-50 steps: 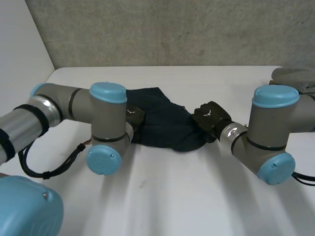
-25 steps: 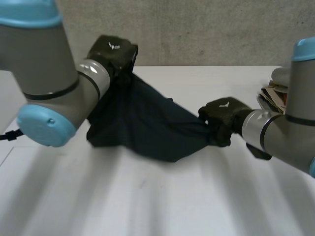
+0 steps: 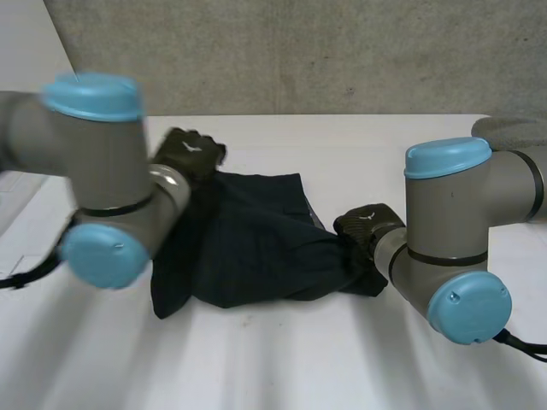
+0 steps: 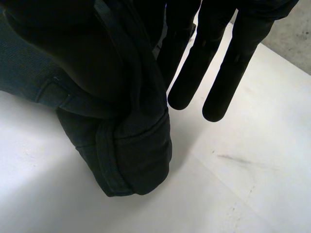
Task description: Fold the laundry.
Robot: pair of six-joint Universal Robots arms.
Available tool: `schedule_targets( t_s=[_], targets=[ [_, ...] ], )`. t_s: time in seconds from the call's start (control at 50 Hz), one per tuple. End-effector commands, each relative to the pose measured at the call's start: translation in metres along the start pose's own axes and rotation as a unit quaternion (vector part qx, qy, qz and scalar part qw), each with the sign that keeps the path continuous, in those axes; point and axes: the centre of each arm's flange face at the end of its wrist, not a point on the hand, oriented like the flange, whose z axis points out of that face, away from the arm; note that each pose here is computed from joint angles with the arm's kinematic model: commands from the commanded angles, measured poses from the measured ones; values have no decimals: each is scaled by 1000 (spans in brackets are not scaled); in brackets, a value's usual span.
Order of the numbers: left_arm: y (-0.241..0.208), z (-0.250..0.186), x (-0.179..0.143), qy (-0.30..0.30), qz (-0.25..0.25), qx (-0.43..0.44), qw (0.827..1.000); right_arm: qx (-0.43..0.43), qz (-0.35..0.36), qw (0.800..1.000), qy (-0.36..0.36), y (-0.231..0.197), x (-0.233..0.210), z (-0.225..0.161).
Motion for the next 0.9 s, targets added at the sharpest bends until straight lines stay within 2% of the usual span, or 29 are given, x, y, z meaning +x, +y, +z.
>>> schedule_targets(
  t_s=[0.02,0.1,0.22,0.34,0.52,0.62,0.72,0.8,0.9],
  targets=[
    [9,-62,-14,2,-30,-13,999,0,-15,1000,-4,0,-1,-1],
    [53,-70,3,40,-35,-91,994,-2,-23,1000,-5,0,-1,-2],
    [94,-53,9,47,-42,-156,986,-10,-35,999,-11,3,-4,-4],
    [111,-26,15,42,-44,-151,987,-13,-42,999,-14,6,-7,-10],
    [105,-11,12,27,-40,-123,991,-7,-51,999,-6,4,-1,-17],
    [81,-25,-3,18,-36,-98,994,5,-73,997,0,-6,6,-29],
    [-2,-80,-43,-17,-43,13,999,60,-138,988,36,-44,28,-65],
    [-65,-129,-76,-53,-49,120,990,134,-167,974,80,-86,45,-98],
    [-96,-149,-96,-71,-51,162,983,183,-162,964,107,-121,55,-122]
  ],
)
